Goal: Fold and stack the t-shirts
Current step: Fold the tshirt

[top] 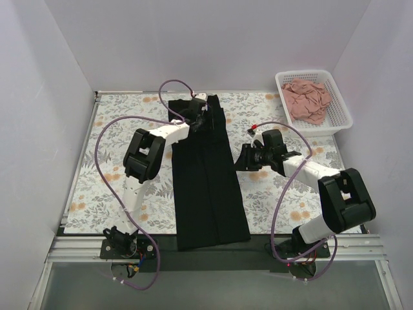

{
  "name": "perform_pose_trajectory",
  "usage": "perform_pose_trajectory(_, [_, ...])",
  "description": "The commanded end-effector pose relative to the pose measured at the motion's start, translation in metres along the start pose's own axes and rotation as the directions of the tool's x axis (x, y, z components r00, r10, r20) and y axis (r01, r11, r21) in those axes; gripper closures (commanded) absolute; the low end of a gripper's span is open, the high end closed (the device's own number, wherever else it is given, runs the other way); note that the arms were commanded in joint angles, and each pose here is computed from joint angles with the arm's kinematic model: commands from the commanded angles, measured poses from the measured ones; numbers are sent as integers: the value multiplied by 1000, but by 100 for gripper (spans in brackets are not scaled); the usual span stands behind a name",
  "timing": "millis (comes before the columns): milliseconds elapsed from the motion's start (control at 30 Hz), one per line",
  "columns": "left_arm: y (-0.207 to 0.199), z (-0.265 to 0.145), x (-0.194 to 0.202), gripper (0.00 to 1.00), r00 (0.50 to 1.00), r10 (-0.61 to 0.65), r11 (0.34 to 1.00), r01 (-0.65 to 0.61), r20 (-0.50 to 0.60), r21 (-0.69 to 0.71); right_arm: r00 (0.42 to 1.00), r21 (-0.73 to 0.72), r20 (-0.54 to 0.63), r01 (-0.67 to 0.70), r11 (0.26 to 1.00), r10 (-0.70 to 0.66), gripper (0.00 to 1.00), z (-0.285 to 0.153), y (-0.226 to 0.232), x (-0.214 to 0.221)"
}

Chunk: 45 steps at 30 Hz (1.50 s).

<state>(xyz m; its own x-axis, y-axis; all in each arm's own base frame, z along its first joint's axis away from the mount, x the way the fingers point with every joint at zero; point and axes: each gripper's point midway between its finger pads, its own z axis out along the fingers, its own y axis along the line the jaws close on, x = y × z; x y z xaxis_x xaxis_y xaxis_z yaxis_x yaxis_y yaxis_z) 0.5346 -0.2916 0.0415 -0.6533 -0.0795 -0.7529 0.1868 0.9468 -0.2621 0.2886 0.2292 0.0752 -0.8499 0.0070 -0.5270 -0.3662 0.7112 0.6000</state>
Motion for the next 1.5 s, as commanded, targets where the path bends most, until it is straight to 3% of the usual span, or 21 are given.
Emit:
perform_pose_trajectory(0, [6, 15, -9, 50, 999, 42, 999, -41, 20, -33, 999, 1, -31, 18, 1000, -18, 57, -14, 5, 18])
perform_pose_trajectory(233, [1, 48, -22, 48, 993, 107, 994, -106, 59, -21, 997, 82, -69, 33, 996, -27, 53, -25, -8, 33])
perform_pose_trajectory(333, [-5, 63, -25, 38, 991, 116, 993, -117, 66, 4, 995, 124, -95, 41, 991, -29, 49, -31, -14, 36])
perform_pose_trajectory(400, [-13, 56, -35, 22, 992, 102, 994, -104, 71, 24, 993, 135, -107, 60, 989, -45, 46, -35, -12, 37])
perform_pose_trajectory(533, [-32, 0, -80, 7, 990, 40, 997, -49, 137, 56, 988, 223, -148, 75, 972, -42, 43, -47, -17, 47])
perform_pose_trajectory(733, [-25, -104, -120, 4, 979, -121, 992, 126, 166, -21, 950, 302, -312, 117, 946, -18, 42, -62, -2, 97])
perform_pose_trajectory(767, [-17, -110, -98, 4, 981, -148, 987, 155, 122, -49, 940, 314, -341, 116, 942, -3, 42, -66, -1, 106])
perform_pose_trajectory(833, [-18, -148, -92, 7, 977, -175, 983, 180, 120, -32, 926, 306, -377, 113, 945, 11, 42, -68, 6, 124])
perform_pose_trajectory(900, [3, -162, -36, 8, 975, -221, 968, 222, 23, -114, 917, 294, -399, 118, 948, 9, 42, -70, 11, 136])
perform_pose_trajectory(933, [2, -185, -33, 9, 972, -231, 965, 234, 35, -122, 914, 303, -405, 109, 947, 24, 43, -71, 10, 142])
perform_pose_trajectory(967, [16, -190, 7, 9, 972, -233, 958, 223, -38, -180, 909, 299, -416, 114, 947, 21, 43, -72, 11, 148])
perform_pose_trajectory(1067, [18, -232, 53, 9, 961, -250, 951, 221, -117, -216, 894, 306, -445, 110, 946, 40, 45, -74, 9, 163])
perform_pose_trajectory(1200, [30, -288, 137, 10, 921, -279, 938, 201, -273, -283, 870, 298, -490, 112, 948, 51, 47, -73, 9, 179])
perform_pose_trajectory(1467, [30, -345, 220, 13, 810, -402, 902, 271, -428, -335, 856, 270, -512, 91, 959, 63, 53, -67, 8, 196])
